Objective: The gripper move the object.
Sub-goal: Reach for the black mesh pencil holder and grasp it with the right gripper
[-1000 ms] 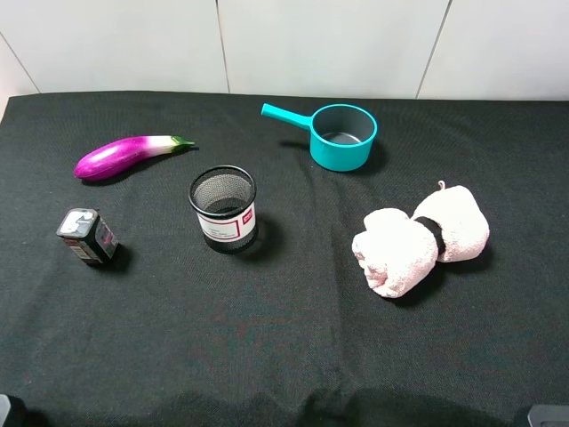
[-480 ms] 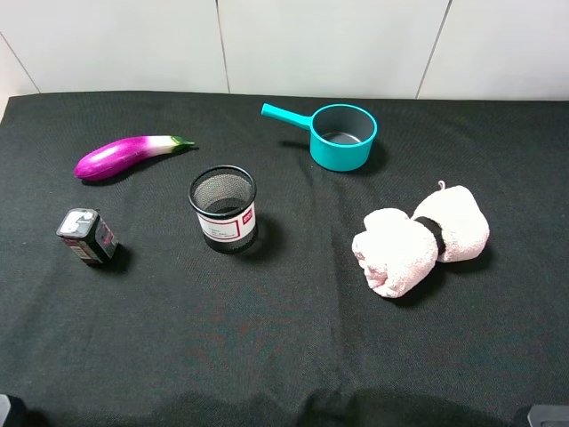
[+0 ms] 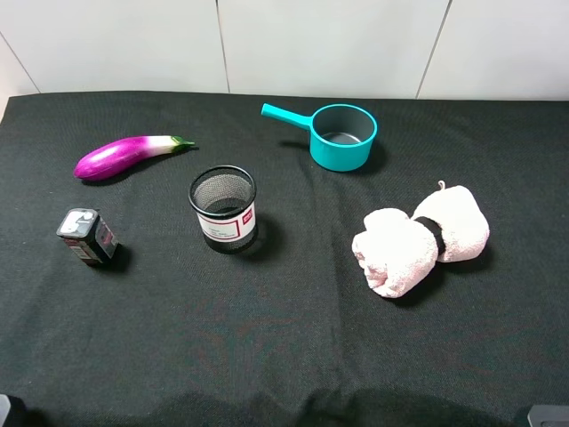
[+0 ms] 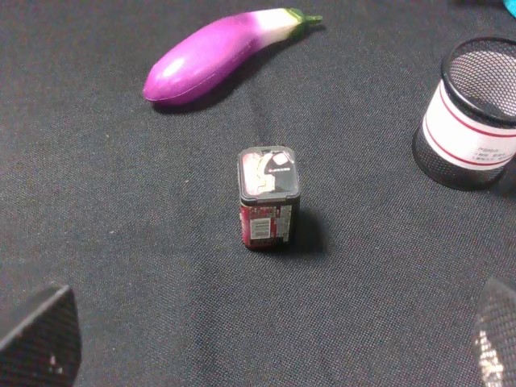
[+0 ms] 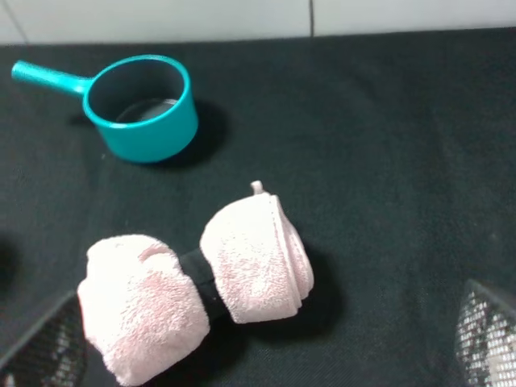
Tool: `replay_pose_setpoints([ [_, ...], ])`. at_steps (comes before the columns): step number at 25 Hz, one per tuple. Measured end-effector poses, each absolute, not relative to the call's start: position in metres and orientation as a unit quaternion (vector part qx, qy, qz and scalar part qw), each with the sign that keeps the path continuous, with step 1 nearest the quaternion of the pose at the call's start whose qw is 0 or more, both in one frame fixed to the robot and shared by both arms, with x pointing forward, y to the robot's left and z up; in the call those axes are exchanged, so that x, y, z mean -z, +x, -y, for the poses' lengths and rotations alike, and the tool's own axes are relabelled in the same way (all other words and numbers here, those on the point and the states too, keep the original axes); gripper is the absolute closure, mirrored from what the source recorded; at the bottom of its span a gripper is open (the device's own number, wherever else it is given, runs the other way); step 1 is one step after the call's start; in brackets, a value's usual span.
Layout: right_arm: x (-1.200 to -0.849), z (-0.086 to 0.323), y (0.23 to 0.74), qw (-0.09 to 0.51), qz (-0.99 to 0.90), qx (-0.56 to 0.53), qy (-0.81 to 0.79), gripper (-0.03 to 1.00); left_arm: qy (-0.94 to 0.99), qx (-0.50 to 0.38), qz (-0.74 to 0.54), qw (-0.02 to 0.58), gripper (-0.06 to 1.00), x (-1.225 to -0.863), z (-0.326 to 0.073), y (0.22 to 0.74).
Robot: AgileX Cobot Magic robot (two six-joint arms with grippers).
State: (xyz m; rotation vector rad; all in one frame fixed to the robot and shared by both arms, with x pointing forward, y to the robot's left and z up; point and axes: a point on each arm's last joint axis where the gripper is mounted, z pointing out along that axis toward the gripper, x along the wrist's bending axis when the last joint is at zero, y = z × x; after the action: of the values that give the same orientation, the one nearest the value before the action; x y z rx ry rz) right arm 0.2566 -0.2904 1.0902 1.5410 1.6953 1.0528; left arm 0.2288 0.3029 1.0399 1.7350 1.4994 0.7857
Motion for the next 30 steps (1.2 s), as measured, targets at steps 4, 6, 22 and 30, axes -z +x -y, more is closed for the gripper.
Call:
replay_pose_setpoints([
  [4, -1.106, 0.283, 0.278, 0.273, -0.676, -0.384, 0.566, 0.27, 0.670, -0.303, -0.579, 0.351, -0.02, -1.040, -0.303, 0.229],
  [6, -1.112, 0.279, 0.289, 0.254, -0.692, -0.380, 0.558, 0.27, 0.670, -0.303, -0.579, 0.351, -0.02, -1.040, -0.303, 0.229],
  [22, -1.135, 0.244, 0.368, 0.130, -0.777, -0.345, 0.510, 0.27, 0.670, -0.303, -0.579, 0.351, -0.02, -1.040, -0.303, 0.229],
  [30, -1.128, 0.198, 0.403, 0.067, -0.830, -0.310, 0.458, 0.27, 0.670, -0.303, -0.579, 0.351, -0.02, -1.040, -0.303, 0.229],
])
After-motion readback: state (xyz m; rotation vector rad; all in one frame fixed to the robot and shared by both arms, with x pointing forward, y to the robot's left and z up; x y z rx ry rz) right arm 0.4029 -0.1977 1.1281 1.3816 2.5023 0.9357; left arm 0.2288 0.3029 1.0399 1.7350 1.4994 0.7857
